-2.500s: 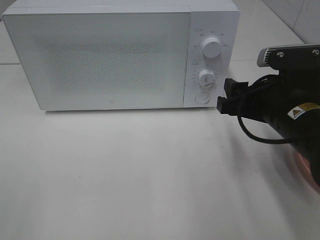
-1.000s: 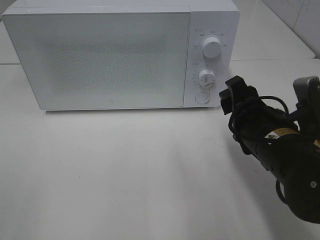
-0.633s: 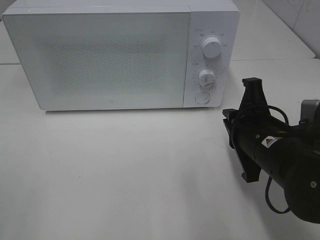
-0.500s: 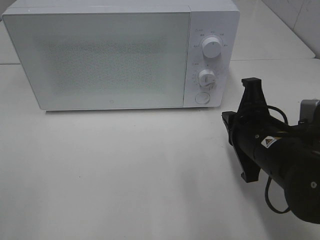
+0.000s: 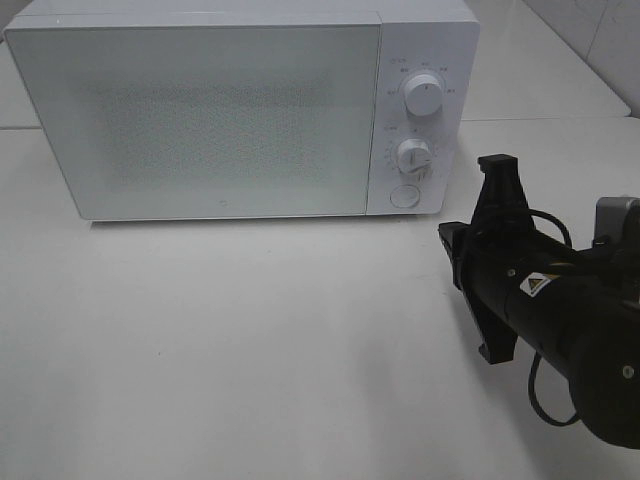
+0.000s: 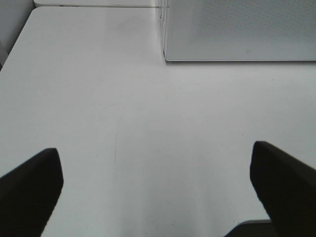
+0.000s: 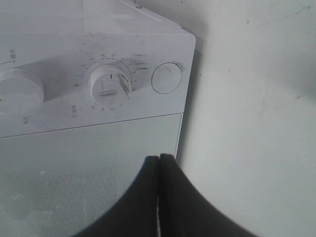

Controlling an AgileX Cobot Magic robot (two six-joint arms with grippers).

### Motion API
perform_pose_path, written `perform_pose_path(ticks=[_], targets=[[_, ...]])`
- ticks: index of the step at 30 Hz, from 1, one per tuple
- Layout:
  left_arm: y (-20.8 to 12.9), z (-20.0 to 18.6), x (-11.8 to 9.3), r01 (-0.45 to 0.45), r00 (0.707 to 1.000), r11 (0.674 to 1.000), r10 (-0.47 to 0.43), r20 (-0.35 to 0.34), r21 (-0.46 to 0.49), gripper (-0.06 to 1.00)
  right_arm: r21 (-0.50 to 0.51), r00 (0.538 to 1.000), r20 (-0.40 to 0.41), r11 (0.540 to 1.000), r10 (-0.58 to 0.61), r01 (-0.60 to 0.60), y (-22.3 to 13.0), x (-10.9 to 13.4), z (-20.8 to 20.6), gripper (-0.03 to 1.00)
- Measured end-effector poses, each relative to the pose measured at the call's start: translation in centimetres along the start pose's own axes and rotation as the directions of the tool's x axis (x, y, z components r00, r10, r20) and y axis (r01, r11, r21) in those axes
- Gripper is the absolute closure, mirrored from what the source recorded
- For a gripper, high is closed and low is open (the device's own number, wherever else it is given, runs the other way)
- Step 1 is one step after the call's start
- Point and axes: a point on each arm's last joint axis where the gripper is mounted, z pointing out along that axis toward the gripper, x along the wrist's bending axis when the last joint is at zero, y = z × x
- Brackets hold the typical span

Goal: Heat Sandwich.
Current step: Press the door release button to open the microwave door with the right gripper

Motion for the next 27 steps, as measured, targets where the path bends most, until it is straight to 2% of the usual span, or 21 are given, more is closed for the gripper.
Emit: perform_pose_path(ticks=[9,16,27], targets=[[0.0,0.0,0.0,0.000,1.000,1.000,0.000,0.000,0.000,-0.03,0.003,1.000,0.001,1.000,-0.004,0.004,-0.6,0.1,0.7,0.96],[0.0,0.0,0.0,0.000,1.000,1.000,0.000,0.000,0.000,-0.03,0.013,1.000,0.019,1.000,0.006,-0.006,-2.1,-0.3,3.1,0.96],[0.0,0.0,0.0,0.000,1.000,1.000,0.000,0.000,0.000,-0.03,-0.009,0.999,0.035,1.000,0.021,-0.021,-1.2,0.3,7.2,0.96]])
